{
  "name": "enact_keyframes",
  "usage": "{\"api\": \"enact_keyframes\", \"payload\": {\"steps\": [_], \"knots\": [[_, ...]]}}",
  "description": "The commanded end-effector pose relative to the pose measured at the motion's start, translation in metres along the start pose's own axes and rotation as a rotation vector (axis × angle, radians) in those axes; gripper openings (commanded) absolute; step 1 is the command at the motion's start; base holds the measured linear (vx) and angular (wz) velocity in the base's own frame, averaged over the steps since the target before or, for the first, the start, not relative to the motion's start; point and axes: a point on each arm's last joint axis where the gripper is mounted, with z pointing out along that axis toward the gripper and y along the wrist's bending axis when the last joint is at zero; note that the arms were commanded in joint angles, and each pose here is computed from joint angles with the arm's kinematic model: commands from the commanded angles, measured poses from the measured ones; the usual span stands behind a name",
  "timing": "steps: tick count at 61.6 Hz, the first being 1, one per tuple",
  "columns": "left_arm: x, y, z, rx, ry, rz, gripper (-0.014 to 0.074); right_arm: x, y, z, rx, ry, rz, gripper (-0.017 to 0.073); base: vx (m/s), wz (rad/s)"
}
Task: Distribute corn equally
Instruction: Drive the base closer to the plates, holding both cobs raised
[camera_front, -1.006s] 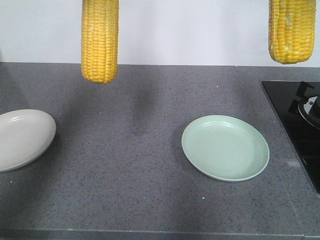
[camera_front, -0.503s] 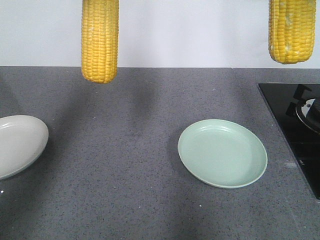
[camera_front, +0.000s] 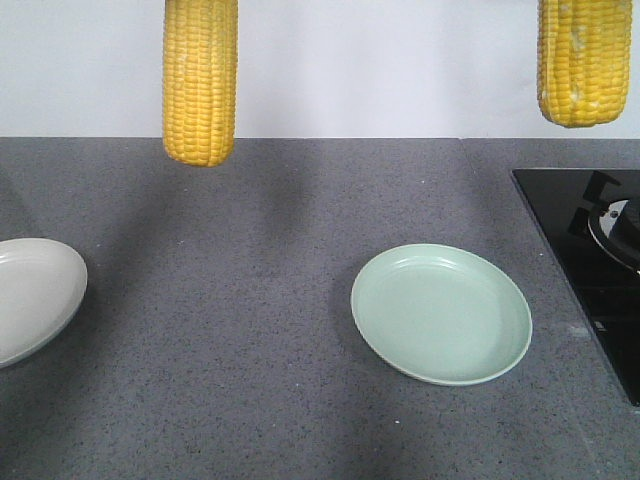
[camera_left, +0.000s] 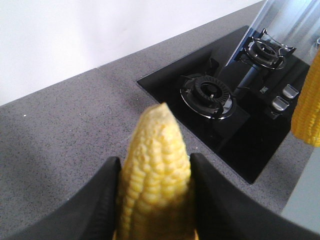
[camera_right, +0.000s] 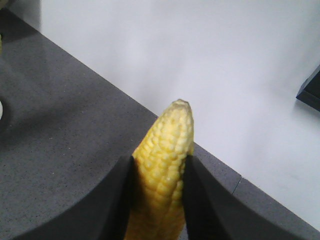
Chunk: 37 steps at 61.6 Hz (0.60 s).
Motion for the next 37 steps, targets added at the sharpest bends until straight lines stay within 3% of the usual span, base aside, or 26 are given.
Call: {"api": "enact_keyframes", "payload": {"steps": [1,37], "knots": [[-0.0077,-0.0203,-0.0226,0.04,-0.087,0.017,-0.0007,-0.005,0.0047,-0.017,0.007,-0.048,-0.008,-0.0004,0.02,-0.02],[-0.0077,-0.0203,-0.0226,0.04,-0.087,0.017,-0.0007,-0.005,0.0047,-0.017,0.007,-0.048,-0.008,-0.0004,0.03,-0.02]]}}
